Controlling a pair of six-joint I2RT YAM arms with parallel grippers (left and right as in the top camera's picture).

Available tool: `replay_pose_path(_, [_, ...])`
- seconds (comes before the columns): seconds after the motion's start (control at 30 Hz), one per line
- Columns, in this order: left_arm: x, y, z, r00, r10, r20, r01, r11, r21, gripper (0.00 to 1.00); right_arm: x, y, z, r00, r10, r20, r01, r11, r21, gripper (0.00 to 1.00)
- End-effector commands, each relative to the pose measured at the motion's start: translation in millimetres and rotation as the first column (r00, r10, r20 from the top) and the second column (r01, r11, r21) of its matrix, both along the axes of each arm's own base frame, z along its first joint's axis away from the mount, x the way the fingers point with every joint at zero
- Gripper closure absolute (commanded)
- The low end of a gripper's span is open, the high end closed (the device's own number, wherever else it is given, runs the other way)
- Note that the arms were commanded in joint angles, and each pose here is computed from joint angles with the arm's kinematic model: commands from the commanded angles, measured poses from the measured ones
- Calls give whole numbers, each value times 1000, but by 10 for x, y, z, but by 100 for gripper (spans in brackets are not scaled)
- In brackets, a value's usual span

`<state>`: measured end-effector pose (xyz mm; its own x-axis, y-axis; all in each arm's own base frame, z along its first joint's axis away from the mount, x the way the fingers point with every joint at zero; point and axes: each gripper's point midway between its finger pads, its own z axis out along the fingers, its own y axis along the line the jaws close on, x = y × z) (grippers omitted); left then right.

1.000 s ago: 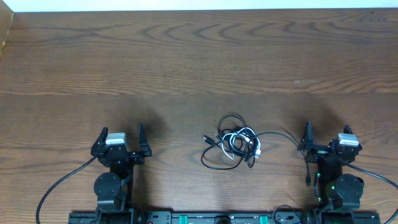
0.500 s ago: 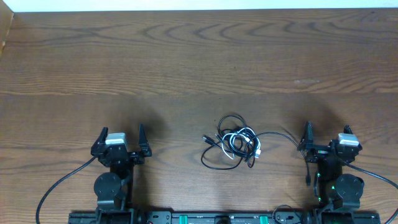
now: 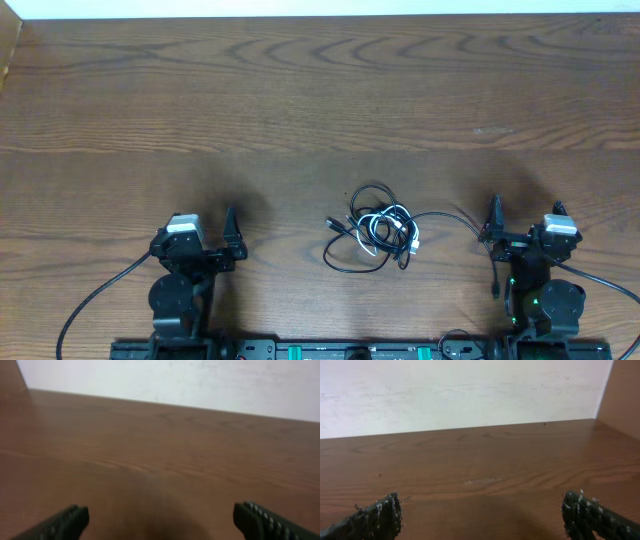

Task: Untangle cables
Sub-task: 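Reach the left gripper toward the tangled black and white cable bundle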

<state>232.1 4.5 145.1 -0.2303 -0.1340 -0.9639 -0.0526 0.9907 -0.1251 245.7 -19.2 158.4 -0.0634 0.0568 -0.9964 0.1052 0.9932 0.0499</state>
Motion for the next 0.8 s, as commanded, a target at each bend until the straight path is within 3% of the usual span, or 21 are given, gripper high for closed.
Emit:
replay_pose_path(0.0, [-45, -129, 295, 997, -66, 34, 68, 996, -49, 3, -2, 7, -4, 1000, 4, -1, -4, 1000, -12, 1])
replay_pose_path(0.13, [-60, -150, 494, 997, -68, 30, 70, 993, -95, 3, -2, 7, -4, 1000, 3, -1, -3, 1000, -12, 1])
replay_pose_path(0.3, [-35, -351, 712, 984, -180, 12, 180, 975, -131, 3, -2, 7, -4, 1000, 3, -1, -3, 1000, -12, 1])
replay_pose_path(0.5, [13, -536, 715, 953, -274, -131, 236, 940, -247, 3, -2, 7, -4, 1000, 3, -1, -3, 1000, -12, 1])
replay_pose_path(0.63, [26, -685, 712, 915, -346, -205, 259, 897, -357, 3, -2, 7, -4, 1000, 3, -1, -3, 1000, -12, 1])
replay_pose_path(0.77, [9, -943, 701, 853, -462, -244, 258, 778, -573, 3, -2, 7, -4, 1000, 3, -1, -3, 1000, -12, 1])
